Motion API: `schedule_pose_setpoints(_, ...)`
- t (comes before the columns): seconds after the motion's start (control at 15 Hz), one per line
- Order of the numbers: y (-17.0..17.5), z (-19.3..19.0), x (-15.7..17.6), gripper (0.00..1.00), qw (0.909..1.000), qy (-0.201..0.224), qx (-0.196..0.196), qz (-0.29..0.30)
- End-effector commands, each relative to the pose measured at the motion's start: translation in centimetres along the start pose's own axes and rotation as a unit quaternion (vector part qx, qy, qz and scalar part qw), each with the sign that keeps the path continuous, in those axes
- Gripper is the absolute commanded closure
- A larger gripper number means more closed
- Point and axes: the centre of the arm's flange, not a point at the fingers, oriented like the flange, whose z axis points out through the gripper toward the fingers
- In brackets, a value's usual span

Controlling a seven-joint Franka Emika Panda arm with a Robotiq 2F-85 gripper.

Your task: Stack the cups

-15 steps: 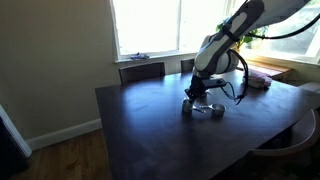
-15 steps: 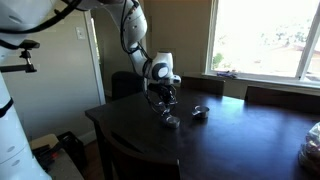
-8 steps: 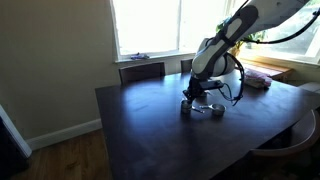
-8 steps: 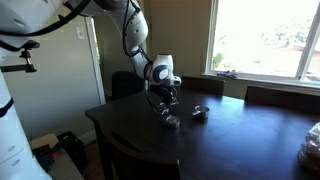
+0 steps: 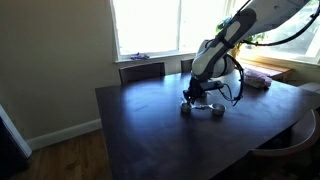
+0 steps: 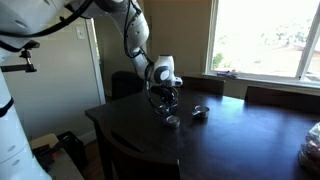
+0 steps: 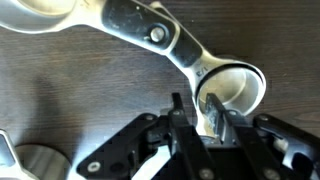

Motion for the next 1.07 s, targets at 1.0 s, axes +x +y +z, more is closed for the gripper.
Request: schedule_pose_setpoints(1.0,0.01,0.34,-0.04,0.44,1.0,-0.001,0.0,0.0)
